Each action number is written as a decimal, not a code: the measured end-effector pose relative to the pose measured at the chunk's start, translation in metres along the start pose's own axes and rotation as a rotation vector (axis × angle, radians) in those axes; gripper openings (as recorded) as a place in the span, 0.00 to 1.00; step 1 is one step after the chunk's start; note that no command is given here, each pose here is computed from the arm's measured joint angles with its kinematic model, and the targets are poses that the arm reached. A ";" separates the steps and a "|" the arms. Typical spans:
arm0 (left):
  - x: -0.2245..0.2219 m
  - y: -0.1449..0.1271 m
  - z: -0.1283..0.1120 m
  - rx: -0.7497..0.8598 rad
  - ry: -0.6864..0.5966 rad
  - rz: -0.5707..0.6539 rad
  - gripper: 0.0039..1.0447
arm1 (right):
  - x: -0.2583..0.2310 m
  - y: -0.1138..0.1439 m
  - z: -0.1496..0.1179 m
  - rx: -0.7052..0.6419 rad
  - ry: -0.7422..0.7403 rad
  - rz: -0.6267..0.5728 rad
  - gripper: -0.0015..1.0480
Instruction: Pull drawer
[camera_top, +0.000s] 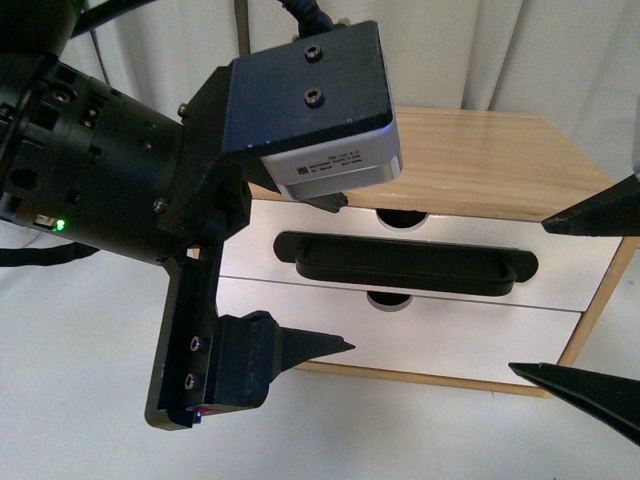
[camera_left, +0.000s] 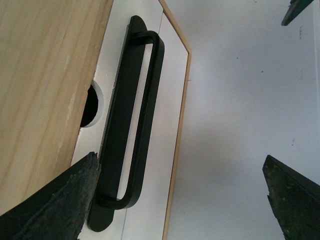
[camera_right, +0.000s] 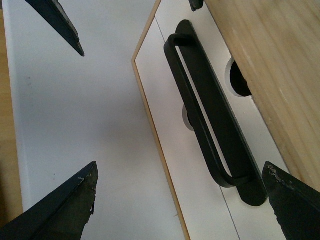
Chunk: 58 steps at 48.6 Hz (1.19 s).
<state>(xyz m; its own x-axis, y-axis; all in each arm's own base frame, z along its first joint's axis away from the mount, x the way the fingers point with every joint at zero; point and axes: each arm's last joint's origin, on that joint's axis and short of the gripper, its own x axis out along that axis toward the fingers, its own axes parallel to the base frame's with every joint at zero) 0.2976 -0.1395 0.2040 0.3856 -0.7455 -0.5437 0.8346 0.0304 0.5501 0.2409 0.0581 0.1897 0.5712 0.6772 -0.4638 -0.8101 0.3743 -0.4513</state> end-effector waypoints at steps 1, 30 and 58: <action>0.001 0.000 -0.001 -0.001 0.001 -0.001 0.95 | 0.000 0.000 0.000 -0.001 0.001 0.002 0.91; 0.026 0.005 -0.018 -0.039 0.068 -0.007 0.95 | 0.042 -0.007 -0.010 -0.022 0.066 0.035 0.91; 0.043 -0.002 -0.022 0.007 0.121 -0.060 0.95 | 0.065 -0.016 -0.009 -0.012 0.074 0.045 0.91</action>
<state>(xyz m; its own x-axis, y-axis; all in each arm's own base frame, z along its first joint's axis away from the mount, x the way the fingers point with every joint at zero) 0.3215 -0.1567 0.1655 0.3804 -0.6597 -0.6482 0.8548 -0.0166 0.5186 0.2924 0.0904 0.1594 0.5424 0.6447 -0.5387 -0.8340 0.3362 -0.4375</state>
